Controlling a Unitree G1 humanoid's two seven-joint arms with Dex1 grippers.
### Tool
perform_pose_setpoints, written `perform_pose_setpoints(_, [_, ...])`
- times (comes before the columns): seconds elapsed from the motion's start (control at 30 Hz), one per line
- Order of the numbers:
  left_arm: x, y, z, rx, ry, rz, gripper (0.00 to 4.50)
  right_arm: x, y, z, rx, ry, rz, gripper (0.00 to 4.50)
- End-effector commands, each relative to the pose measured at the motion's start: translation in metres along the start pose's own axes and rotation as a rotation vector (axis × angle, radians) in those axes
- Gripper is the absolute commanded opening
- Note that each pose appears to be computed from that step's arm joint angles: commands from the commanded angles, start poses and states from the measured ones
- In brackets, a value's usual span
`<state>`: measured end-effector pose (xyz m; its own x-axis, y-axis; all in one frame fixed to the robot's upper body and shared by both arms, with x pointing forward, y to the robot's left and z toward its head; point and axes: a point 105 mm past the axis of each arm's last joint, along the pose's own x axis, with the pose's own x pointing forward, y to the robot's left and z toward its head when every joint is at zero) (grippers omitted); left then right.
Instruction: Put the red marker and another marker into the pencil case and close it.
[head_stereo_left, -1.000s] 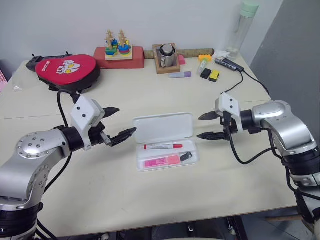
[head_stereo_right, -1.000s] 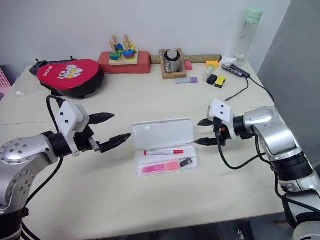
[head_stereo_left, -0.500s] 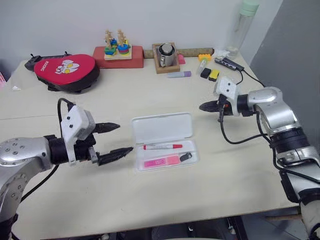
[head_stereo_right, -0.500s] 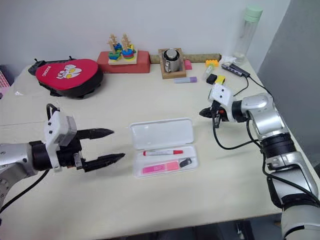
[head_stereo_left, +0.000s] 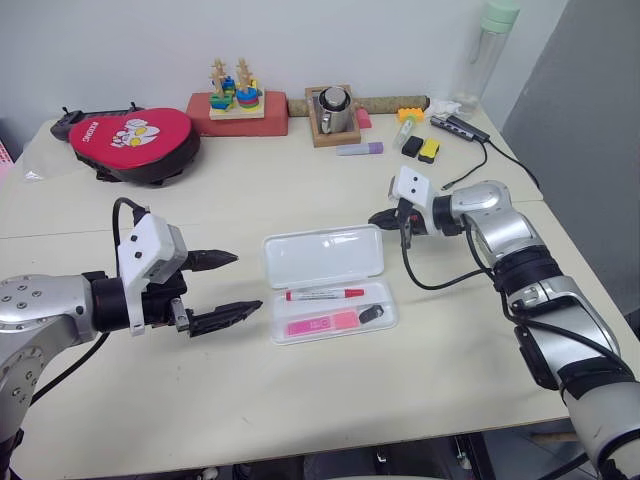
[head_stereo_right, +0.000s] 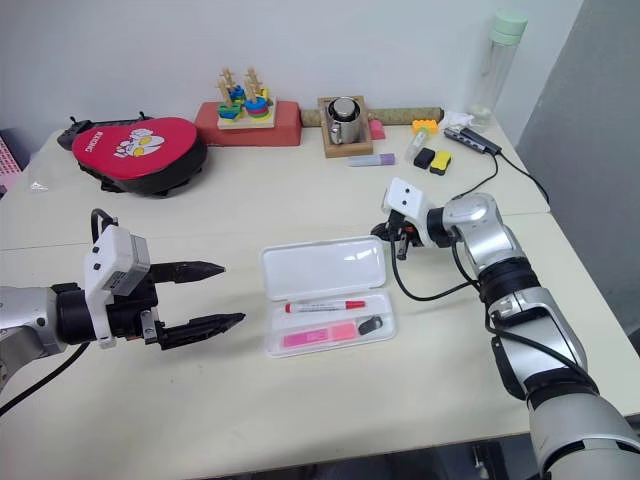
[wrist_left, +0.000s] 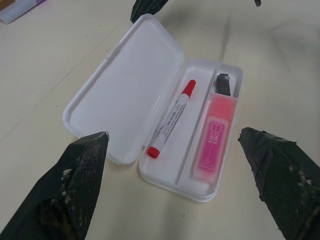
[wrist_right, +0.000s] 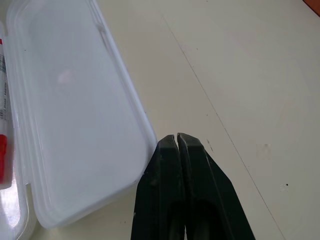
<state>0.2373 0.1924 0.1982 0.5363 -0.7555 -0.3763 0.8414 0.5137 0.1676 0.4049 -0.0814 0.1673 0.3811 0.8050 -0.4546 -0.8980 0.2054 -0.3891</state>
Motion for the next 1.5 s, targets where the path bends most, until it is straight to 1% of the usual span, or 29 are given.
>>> perform_pose_setpoints(0.03, [-0.004,0.003,0.006,0.033,-0.014,0.032,4.5,-0.008,0.018,0.029,-0.097,-0.062,0.13,0.06])
perform_pose_setpoints(0.23, [-0.001,0.005,0.005,0.03,-0.023,0.041,4.5,-0.016,0.044,0.035,-0.136,-0.047,0.245,0.06])
perform_pose_setpoints(0.4, [0.0,0.007,0.004,0.031,-0.025,0.044,4.5,-0.02,0.058,0.04,-0.145,-0.046,0.283,0.06])
perform_pose_setpoints(0.53, [0.002,0.007,0.004,0.031,-0.029,0.044,4.5,-0.024,0.07,0.048,-0.166,-0.062,0.325,0.06])
perform_pose_setpoints(0.8, [0.003,0.007,0.004,0.028,-0.03,0.04,4.5,-0.02,0.09,0.061,-0.192,-0.08,0.38,0.06])
perform_pose_setpoints(0.9, [0.004,0.002,0.002,0.016,-0.024,0.024,4.5,-0.015,0.099,0.064,-0.177,-0.094,0.398,0.06])
perform_pose_setpoints(1.03, [0.003,-0.005,-0.001,0.004,-0.009,0.005,4.5,-0.009,0.108,0.061,-0.16,-0.091,0.412,0.06])
perform_pose_setpoints(1.2, [0.001,-0.007,-0.004,-0.002,0.002,0.004,4.5,0.0,0.115,0.061,-0.136,-0.099,0.413,0.06])
perform_pose_setpoints(1.3, [0.001,-0.007,-0.003,-0.003,0.001,0.007,4.5,0.01,0.126,0.061,-0.086,-0.118,0.426,0.06])
perform_pose_setpoints(1.5, [-0.002,-0.006,-0.004,-0.004,0.011,0.008,4.5,0.016,0.138,0.05,-0.008,-0.086,0.428,0.06])
